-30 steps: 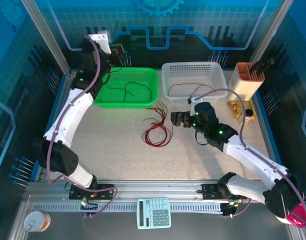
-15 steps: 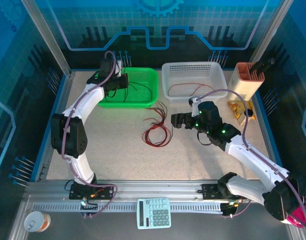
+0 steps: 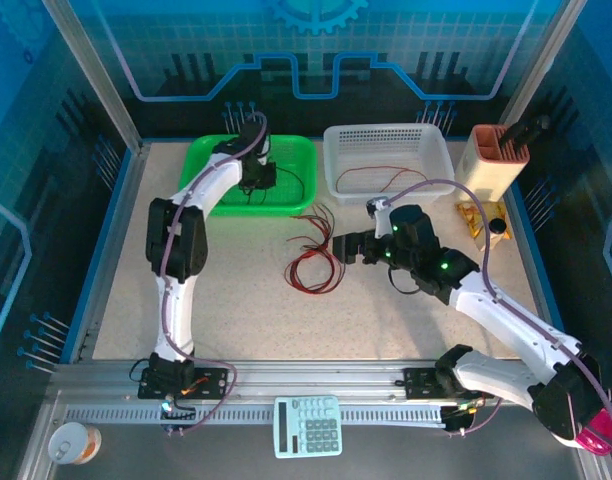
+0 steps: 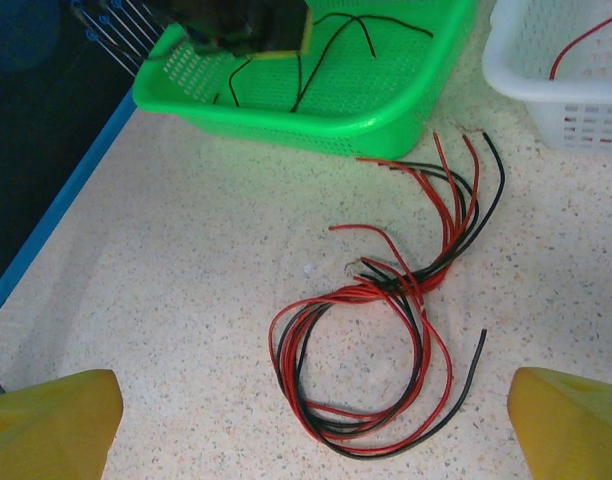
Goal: Untangle the cables
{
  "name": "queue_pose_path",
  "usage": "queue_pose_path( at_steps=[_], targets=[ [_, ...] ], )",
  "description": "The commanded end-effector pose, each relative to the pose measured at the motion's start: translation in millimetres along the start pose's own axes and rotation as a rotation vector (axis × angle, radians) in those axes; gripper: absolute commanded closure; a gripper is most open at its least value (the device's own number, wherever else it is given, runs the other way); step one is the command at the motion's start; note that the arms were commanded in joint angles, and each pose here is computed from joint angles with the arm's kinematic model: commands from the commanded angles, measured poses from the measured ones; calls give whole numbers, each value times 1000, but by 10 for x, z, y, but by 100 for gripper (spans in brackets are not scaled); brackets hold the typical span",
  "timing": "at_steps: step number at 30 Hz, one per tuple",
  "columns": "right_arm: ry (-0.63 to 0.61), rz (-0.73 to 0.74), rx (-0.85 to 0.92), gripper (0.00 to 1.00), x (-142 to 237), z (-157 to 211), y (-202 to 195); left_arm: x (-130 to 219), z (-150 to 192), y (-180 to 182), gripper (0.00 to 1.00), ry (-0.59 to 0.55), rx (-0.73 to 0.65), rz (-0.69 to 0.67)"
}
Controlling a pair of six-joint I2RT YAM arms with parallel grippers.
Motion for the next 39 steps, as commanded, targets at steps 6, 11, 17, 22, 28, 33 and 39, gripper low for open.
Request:
queue_pose_path(
  at_steps=[6, 11, 17, 22, 28, 33, 39],
  targets=[
    [-47, -3, 23, 0, 131, -180, 147, 189, -14, 77, 33, 32, -19, -71],
    [-46, 13, 17, 0, 102, -183, 121, 532, -292, 81, 9, -70, -13, -69],
    [-23, 81, 3, 0, 36, -118, -18, 1090, -657, -13, 4, -214, 6, -8],
    [84, 211, -32, 1, -237, 110, -333, 1597, -734, -150, 1, -334, 60, 95],
    [204, 249, -92, 18, -636, 396, -576, 2037, -279, -312, 1, -417, 130, 245],
    [229, 285, -130, 33, -833, 467, -743, 2061, 453, -365, 1, -404, 214, 342],
    [264, 355, -152, 41, -1011, 565, -940, 1804, 1409, -452, 1, -306, 242, 359]
  ],
)
Point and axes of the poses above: each hand's point on the last joint's axis, 136 mm out from that joint toward the fingers, its own x axis back along the fingers, its own y axis along the line the jaws close on, z = x × y, the point moved 2 cm from there along x, back along the fingers, and after that the axes turned 12 degrees about -x, right-handed, at the moved point
